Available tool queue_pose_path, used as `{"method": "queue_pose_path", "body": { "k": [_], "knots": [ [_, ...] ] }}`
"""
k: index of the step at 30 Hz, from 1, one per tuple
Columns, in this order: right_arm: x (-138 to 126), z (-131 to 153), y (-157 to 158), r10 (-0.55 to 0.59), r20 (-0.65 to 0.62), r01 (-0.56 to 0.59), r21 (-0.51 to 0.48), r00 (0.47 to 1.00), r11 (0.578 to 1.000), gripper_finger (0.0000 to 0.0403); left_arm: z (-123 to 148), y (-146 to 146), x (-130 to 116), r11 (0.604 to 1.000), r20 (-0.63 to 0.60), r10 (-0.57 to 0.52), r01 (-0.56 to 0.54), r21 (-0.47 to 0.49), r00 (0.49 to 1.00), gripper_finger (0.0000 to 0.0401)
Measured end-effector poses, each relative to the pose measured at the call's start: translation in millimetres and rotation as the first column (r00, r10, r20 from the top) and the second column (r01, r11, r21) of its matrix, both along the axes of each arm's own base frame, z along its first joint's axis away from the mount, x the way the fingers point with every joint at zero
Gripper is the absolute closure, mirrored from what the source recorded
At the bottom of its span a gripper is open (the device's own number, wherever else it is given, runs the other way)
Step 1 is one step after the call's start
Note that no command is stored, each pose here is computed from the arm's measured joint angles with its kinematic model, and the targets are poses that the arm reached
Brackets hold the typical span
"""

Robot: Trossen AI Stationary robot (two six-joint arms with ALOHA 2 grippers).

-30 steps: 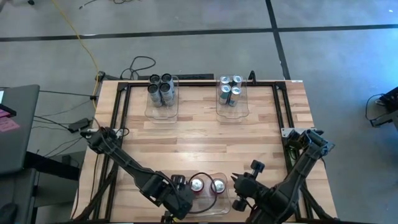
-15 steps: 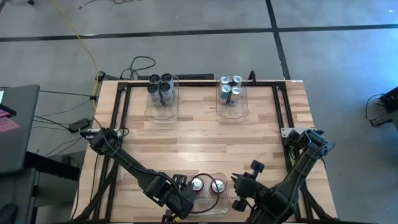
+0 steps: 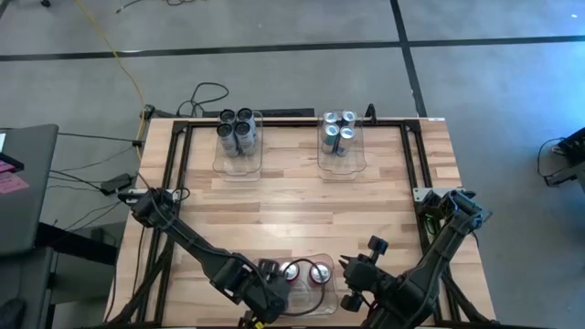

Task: Sort soda cans
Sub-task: Put the red and black soda can into the bottom transparent bin

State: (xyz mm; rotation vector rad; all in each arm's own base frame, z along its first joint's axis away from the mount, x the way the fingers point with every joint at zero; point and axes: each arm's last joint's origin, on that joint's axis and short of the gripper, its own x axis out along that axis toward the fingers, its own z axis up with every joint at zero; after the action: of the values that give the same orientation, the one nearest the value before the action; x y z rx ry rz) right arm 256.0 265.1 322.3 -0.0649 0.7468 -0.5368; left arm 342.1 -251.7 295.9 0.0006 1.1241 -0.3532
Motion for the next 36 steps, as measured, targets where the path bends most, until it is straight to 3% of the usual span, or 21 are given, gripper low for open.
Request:
{"method": "queue_pose_path", "body": {
  "k": [5,12,23,32,36],
  "knots": [
    [1.9,-5.1,2.0,0.0,-0.012,0.0,-0.015,1.0,1.0,0.0339,-3.7,0.3,4.3,0.999,0.016,-0.036,0.036,0.018,0.999,0.0112],
    [4.0,-10.2,4.7,0.001,-0.019,-0.001,-0.022,1.0,1.0,0.0339,-39.3,-0.8,15.6,0.99,-0.093,-0.106,0.114,0.083,0.99,0.0112],
    [4.0,-9.8,3.3,-0.021,-0.005,0.021,-0.015,1.0,1.0,0.0339,-32.1,6.8,13.1,0.99,-0.125,-0.112,0.121,0.067,0.986,0.011],
    [9.6,-9.8,-2.7,-0.057,0.004,0.057,-0.005,0.998,0.998,0.0328,-29.7,5.4,13.2,0.992,-0.128,-0.117,0.121,0.029,0.985,0.0036],
    [10.6,-9.8,-3.8,-0.061,0.003,0.061,-0.004,0.998,0.998,0.0306,-29.8,5.8,13.5,0.992,-0.126,-0.112,0.117,0.035,0.986,0.0024]
  ]
}}
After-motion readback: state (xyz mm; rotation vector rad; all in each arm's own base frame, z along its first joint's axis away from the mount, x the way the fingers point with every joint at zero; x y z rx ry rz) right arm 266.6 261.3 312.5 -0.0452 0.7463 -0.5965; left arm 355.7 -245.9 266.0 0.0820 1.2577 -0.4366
